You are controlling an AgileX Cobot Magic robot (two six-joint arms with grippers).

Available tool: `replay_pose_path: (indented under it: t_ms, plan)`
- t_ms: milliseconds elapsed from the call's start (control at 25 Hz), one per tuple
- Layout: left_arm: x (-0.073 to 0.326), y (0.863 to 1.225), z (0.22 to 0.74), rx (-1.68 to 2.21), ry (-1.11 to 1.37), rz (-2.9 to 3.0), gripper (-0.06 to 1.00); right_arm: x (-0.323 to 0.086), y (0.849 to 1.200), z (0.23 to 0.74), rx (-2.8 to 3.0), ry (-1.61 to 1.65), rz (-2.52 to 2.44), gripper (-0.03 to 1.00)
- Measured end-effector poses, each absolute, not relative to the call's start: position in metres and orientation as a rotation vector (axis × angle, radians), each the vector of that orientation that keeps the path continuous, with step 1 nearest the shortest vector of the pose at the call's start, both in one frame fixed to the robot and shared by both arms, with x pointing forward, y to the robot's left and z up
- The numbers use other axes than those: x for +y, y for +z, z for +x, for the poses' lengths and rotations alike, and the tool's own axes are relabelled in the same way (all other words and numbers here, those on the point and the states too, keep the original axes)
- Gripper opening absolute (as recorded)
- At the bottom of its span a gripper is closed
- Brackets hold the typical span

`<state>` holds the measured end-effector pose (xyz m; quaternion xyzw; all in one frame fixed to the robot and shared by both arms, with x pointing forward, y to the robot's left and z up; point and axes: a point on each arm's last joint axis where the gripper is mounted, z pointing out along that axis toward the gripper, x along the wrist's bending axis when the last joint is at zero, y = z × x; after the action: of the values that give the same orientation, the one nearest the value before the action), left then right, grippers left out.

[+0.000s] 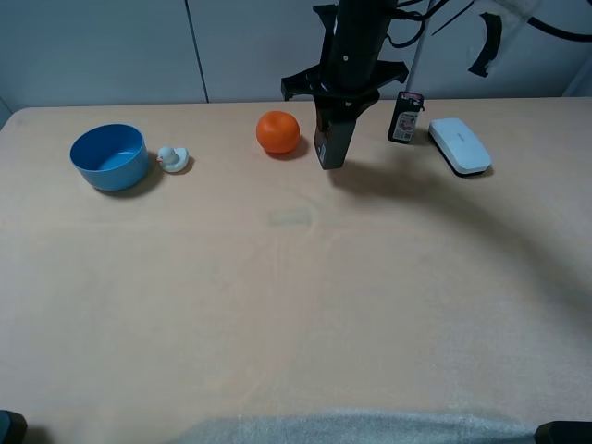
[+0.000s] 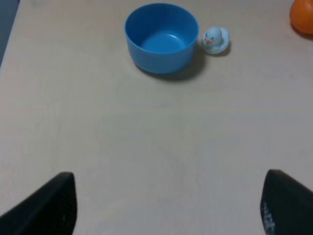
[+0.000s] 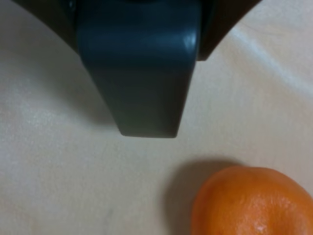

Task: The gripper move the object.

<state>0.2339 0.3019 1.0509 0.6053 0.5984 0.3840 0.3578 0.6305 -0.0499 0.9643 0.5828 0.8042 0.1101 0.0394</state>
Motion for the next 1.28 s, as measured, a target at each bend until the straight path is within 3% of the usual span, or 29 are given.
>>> replay_pose_path:
  t_ms: [880,1280]
  plan:
    - [0.302,1.051,0.234,1.544,0.991,1.562,0.82,-0.051,0.952,0.635,2.487,0.316,1.78,0.3]
    - [0.302,1.051,0.234,1.544,0.991,1.562,0.82,-0.052,0.97,0.647,2.444,0.399,1.766,0.3]
